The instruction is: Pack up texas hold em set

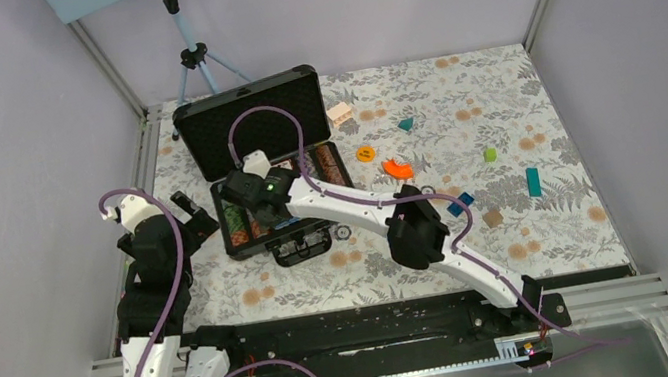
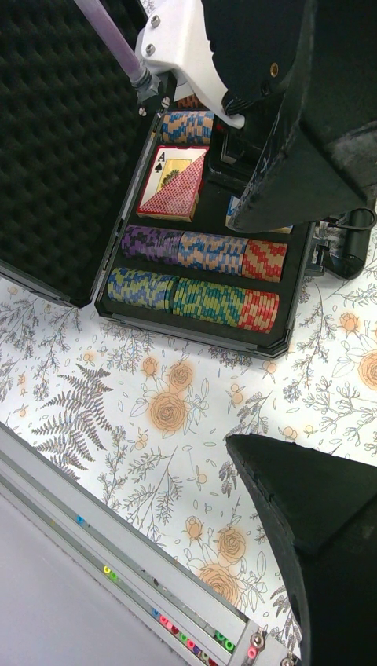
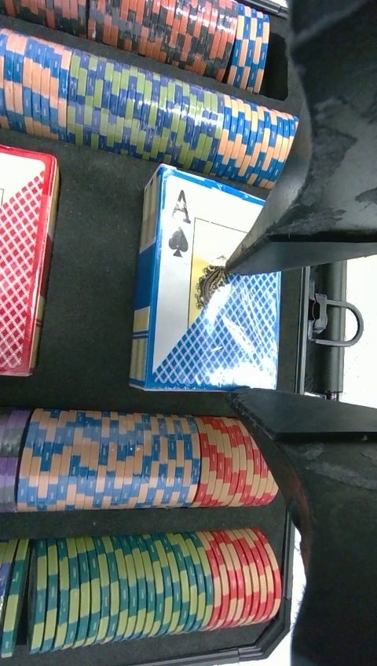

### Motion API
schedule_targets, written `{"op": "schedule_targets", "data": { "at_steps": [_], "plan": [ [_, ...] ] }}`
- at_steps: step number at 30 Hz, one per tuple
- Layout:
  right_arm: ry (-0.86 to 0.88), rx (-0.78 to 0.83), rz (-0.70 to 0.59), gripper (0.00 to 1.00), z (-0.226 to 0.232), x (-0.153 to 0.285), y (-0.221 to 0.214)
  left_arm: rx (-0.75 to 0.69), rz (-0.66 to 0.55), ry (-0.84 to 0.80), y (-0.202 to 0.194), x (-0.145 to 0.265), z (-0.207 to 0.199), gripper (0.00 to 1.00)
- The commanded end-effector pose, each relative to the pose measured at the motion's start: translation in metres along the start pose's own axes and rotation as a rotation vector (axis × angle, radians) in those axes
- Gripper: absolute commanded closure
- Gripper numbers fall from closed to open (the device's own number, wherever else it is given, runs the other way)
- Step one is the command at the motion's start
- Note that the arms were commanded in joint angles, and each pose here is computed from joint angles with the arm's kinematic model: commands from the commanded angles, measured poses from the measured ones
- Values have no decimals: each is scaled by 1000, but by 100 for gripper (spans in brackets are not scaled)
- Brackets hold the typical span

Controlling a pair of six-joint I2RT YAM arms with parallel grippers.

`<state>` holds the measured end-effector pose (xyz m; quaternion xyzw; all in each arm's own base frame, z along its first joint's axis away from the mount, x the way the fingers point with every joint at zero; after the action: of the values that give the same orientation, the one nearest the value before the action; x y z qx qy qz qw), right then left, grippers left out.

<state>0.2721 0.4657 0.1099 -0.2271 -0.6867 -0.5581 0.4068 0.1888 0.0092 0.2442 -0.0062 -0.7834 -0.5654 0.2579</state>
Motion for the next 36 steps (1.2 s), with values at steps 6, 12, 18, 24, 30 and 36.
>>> {"op": "schedule_targets", "data": {
  "at_steps": [6, 12, 18, 24, 30, 36],
  "plan": [
    [-25, 65, 54, 36, -4, -6, -15, 18, -60, -36, 17, 7, -6, 1],
    [111, 14, -79, 20, 4, 32, 21, 19, -61, -34, 17, 6, -6, 1],
    [147, -18, -227, 21, 2, 59, 56, 19, -63, -31, 18, 7, -5, 1],
    [89, 9, -254, 38, -7, 41, 66, 19, -63, -34, 18, 7, -6, 1],
    [60, -39, -254, 48, -20, 19, 70, 19, -60, -36, 17, 6, -6, 1],
    [58, -76, -219, 49, -27, -2, 65, 18, -59, -37, 17, 6, -6, 1]
  ]
}}
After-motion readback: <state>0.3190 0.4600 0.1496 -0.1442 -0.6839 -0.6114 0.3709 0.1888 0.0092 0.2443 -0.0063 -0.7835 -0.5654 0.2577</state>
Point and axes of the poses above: each gripper's point midway between its finger pads, its own x axis back along the fingers, its own z axis along the line the jaws close on, y = z × x, the point moved 4 cm from there along x, back along the fingers, and after that the axes turned 3 degrees about -x, right-handed, at the moved point
